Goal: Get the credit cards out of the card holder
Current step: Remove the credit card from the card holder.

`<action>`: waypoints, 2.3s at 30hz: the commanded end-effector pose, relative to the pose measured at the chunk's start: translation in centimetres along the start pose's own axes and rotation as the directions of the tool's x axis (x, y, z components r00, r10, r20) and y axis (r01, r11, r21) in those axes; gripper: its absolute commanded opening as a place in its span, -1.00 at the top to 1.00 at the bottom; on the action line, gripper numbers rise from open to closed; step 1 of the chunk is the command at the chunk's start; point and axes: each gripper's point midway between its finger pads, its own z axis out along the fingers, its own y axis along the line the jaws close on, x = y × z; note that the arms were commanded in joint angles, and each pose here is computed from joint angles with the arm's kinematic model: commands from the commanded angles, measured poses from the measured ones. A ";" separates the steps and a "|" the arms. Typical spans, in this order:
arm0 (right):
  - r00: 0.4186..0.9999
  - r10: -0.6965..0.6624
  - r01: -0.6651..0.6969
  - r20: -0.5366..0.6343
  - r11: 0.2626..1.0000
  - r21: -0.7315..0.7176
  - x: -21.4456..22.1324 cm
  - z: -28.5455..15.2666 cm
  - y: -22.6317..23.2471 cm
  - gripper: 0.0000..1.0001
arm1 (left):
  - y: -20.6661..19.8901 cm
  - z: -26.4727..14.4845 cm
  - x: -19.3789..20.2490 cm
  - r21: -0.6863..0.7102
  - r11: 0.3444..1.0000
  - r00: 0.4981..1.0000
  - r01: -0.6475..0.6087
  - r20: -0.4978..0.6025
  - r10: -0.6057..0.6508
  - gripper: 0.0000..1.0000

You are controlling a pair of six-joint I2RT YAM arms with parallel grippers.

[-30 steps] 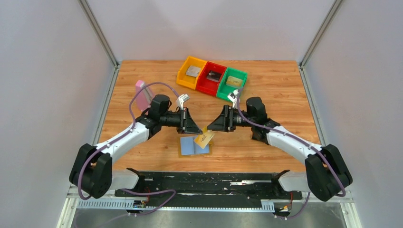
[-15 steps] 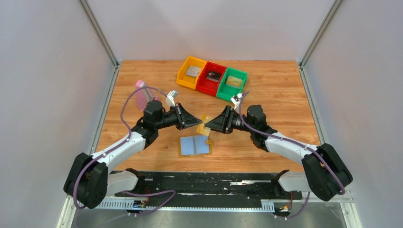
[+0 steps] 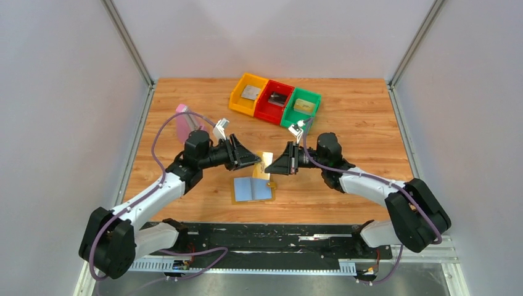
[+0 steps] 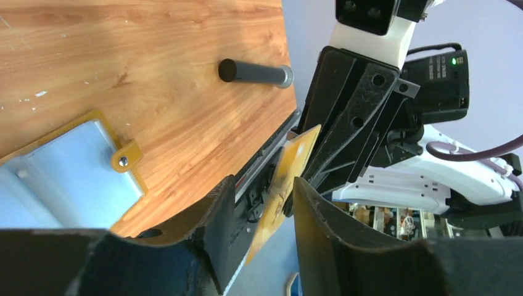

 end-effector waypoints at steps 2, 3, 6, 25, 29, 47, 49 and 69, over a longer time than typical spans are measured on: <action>0.960 -0.204 0.181 -0.194 0.975 -0.131 1.6 -0.4 2.2 1.00 | -1.7 -1.8 -0.2 -0.013 0.979 0.977 -0.204 -0.066 0.203 -0.05; 0.950 -0.219 0.187 -0.224 0.970 -0.155 2.0 -0.6 2.5 1.00 | -1.5 -2.1 0.4 -0.013 0.979 0.974 -0.203 -0.103 0.201 -0.07; 0.922 -0.259 0.202 -0.289 0.956 -0.213 2.8 -1.1 3.2 1.00 | -2.2 -2.7 0.2 0.025 0.966 0.957 -0.256 -0.133 0.257 -0.09; 0.883 -0.237 0.158 -0.404 0.963 -0.219 3.5 0.2 3.2 1.00 | -3.9 -3.0 2.2 0.221 0.936 0.882 -0.273 -0.330 0.335 0.39; 0.884 -0.239 0.164 -0.402 0.963 -0.213 3.4 0.3 3.1 0.92 | -3.5 -2.8 2.2 0.213 0.941 0.882 -0.262 -0.343 0.324 0.90; 0.989 -0.126 0.116 0.076 0.985 0.130 -3.9 -1.5 1.4 -0.17 | -2.0 -1.7 -2.7 0.046 0.985 0.983 -0.169 -0.069 0.172 1.00; 0.984 -0.108 0.091 0.141 0.988 0.122 -4.1 -2.0 1.4 -0.18 | -2.1 -1.8 -3.9 0.048 0.990 0.991 -0.133 0.012 0.132 1.00; 0.933 0.023 -0.021 0.360 1.000 -0.009 -6.0 -1.5 2.5 -0.08 | -4.0 -5.3 -8.7 0.190 0.982 0.878 0.005 0.468 -0.095 1.00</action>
